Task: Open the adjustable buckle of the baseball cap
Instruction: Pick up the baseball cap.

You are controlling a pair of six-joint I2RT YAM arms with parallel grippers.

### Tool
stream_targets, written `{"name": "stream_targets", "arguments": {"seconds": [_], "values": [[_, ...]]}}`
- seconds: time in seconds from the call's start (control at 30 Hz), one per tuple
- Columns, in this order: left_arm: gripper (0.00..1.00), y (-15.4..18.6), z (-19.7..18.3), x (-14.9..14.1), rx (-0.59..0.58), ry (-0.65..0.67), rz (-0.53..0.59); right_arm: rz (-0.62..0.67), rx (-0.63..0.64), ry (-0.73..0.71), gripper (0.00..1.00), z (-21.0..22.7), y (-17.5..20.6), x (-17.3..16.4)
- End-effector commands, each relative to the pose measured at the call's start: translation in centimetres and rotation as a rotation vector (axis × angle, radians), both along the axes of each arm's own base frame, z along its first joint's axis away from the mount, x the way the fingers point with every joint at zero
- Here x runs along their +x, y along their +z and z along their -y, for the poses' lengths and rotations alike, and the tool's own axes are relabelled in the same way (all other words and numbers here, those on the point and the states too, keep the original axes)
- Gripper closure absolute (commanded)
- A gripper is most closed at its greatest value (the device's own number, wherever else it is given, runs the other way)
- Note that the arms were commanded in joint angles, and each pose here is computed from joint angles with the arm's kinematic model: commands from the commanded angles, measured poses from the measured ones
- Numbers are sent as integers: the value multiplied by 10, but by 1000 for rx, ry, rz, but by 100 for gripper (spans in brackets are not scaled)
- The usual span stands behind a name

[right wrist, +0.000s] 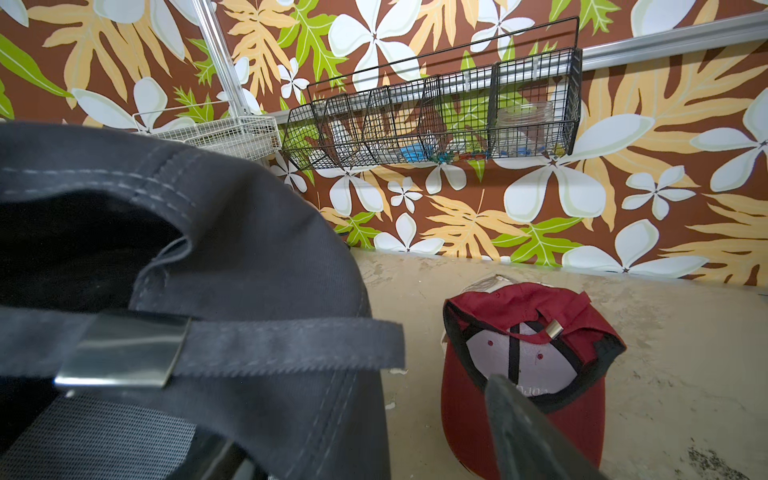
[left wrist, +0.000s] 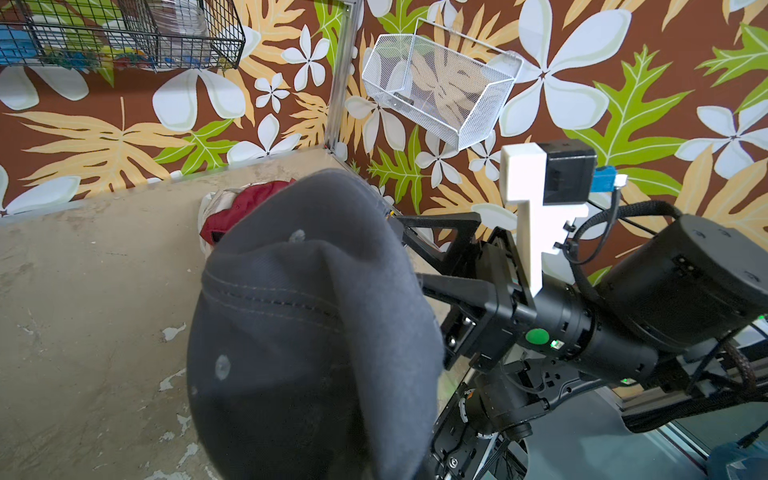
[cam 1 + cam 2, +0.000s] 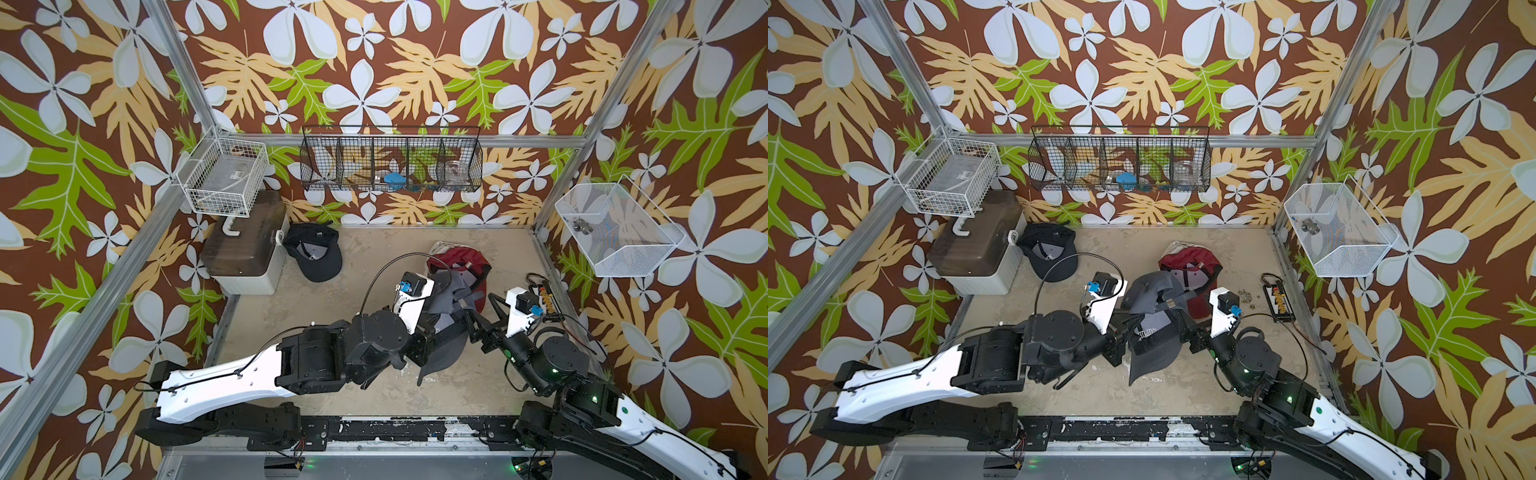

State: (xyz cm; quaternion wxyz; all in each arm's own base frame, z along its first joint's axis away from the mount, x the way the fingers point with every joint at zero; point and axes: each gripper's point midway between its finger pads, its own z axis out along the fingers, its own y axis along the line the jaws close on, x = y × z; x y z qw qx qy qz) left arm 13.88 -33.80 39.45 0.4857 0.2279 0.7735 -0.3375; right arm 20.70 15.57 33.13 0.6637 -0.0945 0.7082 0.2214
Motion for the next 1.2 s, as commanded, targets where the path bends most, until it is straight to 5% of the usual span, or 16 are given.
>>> {"name": "stream_targets", "arguments": {"seconds": [0.0, 0.13, 0.37, 0.53, 0.7, 0.93, 1.17], "values": [[100, 4, 2, -3, -28, -4, -3, 43, 26, -4, 31, 2, 13, -1], [100, 3, -2, -3, -29, 0, -3, 53, 27, -8, 57, 5, 15, -2], [100, -7, -14, 0, -12, 35, 5, 55, 17, 5, 85, 6, 16, -5], [100, -42, -21, 2, 67, 57, -14, 71, 32, 14, 99, 9, 24, -9], [98, -69, -19, -1, 122, 41, -44, 75, 36, 36, 100, 7, 27, -11], [47, -70, -18, -9, 111, -10, -47, 73, 39, 61, 100, 4, 27, -14], [36, -72, -21, -16, 95, -53, -50, 73, 46, 77, 100, 4, 24, -17]]}}
